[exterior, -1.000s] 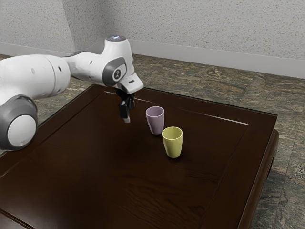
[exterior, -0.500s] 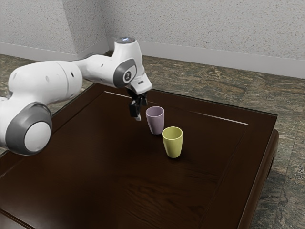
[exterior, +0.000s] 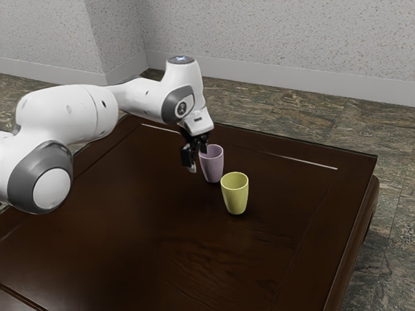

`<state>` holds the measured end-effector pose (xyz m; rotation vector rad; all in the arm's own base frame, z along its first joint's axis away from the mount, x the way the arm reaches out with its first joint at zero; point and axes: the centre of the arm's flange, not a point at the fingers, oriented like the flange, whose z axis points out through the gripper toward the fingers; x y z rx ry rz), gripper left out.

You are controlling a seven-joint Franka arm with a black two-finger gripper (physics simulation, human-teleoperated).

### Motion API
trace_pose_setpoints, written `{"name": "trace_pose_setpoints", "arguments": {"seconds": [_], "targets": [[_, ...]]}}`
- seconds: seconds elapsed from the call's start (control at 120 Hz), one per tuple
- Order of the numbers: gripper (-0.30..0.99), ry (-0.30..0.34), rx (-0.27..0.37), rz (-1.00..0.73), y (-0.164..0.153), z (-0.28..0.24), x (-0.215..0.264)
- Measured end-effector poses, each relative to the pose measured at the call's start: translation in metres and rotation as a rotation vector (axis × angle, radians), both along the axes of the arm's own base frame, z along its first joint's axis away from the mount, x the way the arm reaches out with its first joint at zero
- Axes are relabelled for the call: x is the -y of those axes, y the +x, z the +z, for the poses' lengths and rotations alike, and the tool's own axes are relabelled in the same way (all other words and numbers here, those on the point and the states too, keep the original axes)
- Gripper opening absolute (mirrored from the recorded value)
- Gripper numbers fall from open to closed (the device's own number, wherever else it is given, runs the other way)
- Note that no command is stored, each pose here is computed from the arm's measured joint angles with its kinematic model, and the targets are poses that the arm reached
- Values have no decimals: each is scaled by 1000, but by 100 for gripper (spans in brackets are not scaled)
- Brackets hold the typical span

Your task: Place the left cup onto the right cup

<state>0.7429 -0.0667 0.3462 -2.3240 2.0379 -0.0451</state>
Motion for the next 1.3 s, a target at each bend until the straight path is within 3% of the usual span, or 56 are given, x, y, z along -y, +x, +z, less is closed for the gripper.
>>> {"name": "trace_pose_setpoints", "arguments": {"seconds": [0.433, 0.85, 1.025, 1.3], "targets": [[69, 0, 42, -47, 15, -12, 7], [6, -3, 50, -60, 20, -22, -2], [-4, 0, 67, -77, 21, -12, 1], [-8, 1, 67, -94, 21, -14, 4]]}}
